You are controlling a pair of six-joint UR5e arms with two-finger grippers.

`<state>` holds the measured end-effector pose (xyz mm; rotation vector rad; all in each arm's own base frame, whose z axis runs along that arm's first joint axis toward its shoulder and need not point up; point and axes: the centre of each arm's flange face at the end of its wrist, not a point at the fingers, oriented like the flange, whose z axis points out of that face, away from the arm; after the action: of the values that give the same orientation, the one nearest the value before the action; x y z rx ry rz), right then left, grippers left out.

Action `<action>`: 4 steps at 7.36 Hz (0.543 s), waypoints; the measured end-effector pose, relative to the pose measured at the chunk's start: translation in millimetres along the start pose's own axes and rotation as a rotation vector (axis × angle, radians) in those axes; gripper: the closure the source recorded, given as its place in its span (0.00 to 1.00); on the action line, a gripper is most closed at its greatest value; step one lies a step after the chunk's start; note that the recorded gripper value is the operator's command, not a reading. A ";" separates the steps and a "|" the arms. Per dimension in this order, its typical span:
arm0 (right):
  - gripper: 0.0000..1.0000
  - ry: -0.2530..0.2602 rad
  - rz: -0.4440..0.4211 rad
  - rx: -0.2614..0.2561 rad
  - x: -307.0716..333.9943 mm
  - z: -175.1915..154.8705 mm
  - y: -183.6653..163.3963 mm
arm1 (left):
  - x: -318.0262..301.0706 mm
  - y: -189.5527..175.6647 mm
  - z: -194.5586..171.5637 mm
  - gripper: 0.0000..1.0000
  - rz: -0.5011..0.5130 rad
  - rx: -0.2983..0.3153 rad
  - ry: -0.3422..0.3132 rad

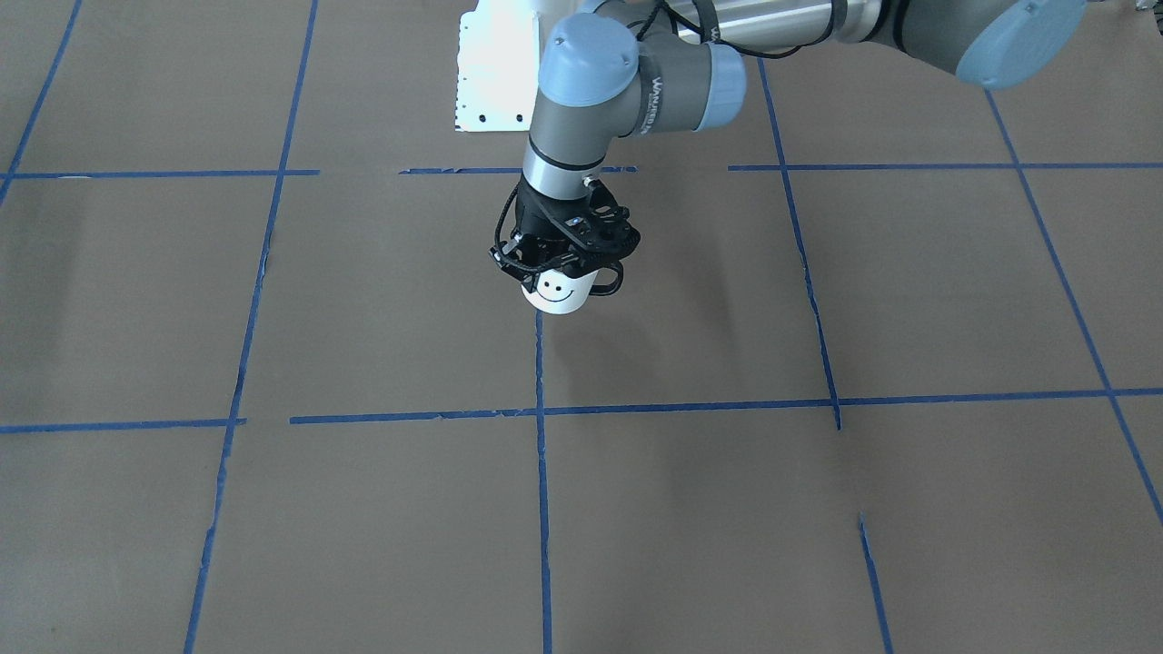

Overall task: Flip mug
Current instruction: 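Rotate the mug upright with the left gripper and set it down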

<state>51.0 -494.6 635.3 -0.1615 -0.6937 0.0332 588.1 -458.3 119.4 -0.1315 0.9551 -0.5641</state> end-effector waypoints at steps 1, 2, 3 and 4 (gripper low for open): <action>0.00 0.000 0.000 0.000 0.0 0.0 0.0 | 7.5 14.2 19.4 1.00 0.022 0.001 -0.046; 0.00 0.000 0.000 0.000 0.0 0.0 0.0 | 10.1 24.9 34.1 0.82 0.040 -0.003 -0.075; 0.00 0.000 0.000 0.000 0.0 0.0 0.0 | 9.9 30.9 44.5 0.01 0.050 -0.005 -0.096; 0.00 0.000 0.000 0.000 0.0 0.0 0.0 | 9.5 33.1 49.4 0.00 0.058 -0.006 -0.105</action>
<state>51.0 -494.6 635.3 -0.1615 -0.6937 0.0332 645.1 -441.8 129.6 -0.1369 0.8556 -0.4964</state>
